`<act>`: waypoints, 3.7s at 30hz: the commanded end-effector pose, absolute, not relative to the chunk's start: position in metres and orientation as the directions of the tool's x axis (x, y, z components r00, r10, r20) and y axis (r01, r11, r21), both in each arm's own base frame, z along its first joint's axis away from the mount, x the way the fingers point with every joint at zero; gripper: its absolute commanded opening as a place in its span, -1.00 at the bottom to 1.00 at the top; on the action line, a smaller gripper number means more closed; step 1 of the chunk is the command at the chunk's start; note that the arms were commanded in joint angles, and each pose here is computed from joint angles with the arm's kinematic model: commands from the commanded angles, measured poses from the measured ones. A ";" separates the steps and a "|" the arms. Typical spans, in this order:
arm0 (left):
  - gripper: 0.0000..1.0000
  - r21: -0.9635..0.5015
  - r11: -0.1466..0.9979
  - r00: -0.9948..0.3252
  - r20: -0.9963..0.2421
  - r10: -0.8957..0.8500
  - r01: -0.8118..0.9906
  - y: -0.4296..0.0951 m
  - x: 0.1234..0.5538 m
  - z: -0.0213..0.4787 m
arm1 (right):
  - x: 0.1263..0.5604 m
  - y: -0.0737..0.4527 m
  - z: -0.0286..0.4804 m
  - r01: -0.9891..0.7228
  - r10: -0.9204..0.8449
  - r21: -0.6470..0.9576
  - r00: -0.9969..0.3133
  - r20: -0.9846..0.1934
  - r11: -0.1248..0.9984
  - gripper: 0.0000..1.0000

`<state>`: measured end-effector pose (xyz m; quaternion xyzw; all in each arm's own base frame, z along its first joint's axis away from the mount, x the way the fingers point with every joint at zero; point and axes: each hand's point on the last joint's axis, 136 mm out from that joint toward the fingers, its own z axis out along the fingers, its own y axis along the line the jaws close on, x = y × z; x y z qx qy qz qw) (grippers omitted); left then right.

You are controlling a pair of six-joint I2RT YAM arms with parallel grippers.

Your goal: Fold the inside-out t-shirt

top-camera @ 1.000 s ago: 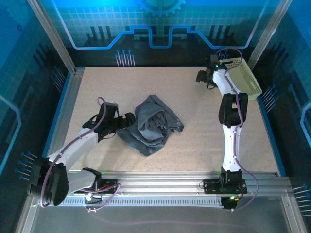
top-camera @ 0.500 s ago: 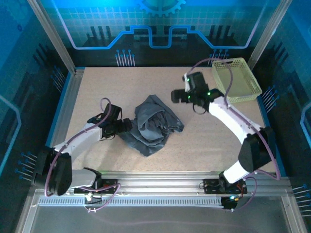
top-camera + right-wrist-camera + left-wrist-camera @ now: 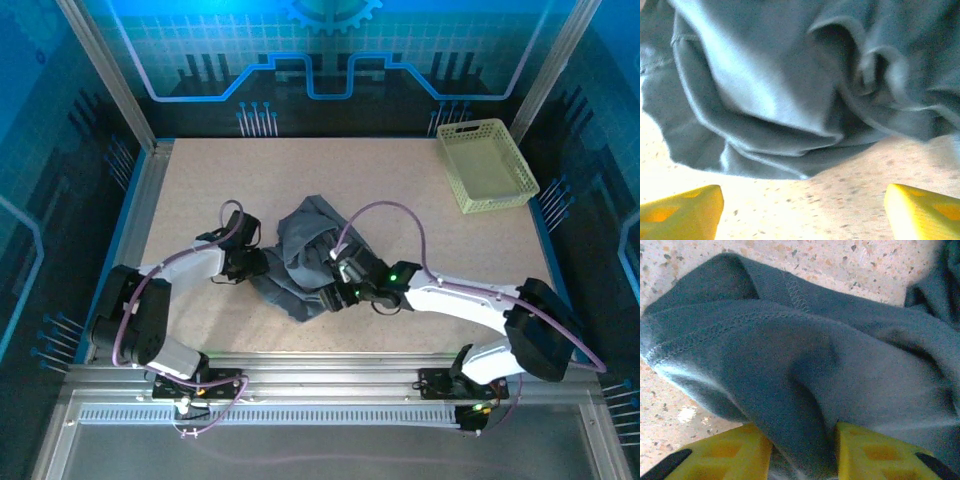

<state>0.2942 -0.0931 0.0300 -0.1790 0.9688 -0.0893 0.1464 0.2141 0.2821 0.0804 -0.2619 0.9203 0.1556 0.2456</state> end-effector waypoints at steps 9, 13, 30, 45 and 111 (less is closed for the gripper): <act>-0.85 -0.340 0.902 -0.864 -0.332 -0.379 -0.265 -0.109 0.311 0.071 | 0.223 0.321 0.038 -0.537 -0.439 0.066 -0.748 -0.497 0.841 0.31; -1.00 -0.360 0.898 -0.858 -0.345 -0.380 -0.252 -0.110 0.309 0.078 | 0.238 0.322 0.036 -0.524 -0.453 -0.007 -0.730 -0.512 0.852 0.13; -1.00 -0.453 0.874 -0.798 -0.455 -0.394 -0.174 -0.112 0.304 0.146 | 0.263 0.269 0.104 -0.354 -0.387 -0.187 -0.663 -0.641 0.916 -1.00; -1.00 -0.674 0.720 -0.687 -0.602 -0.407 0.163 -0.174 0.290 0.300 | 0.289 0.220 0.312 -0.424 -0.187 0.032 -0.466 -0.865 0.905 -1.00; -1.00 -0.534 0.774 -0.283 -0.726 -0.626 -0.342 -0.002 0.302 0.322 | 0.271 0.148 0.393 -0.192 -0.354 -0.299 -0.431 -0.830 0.935 -1.00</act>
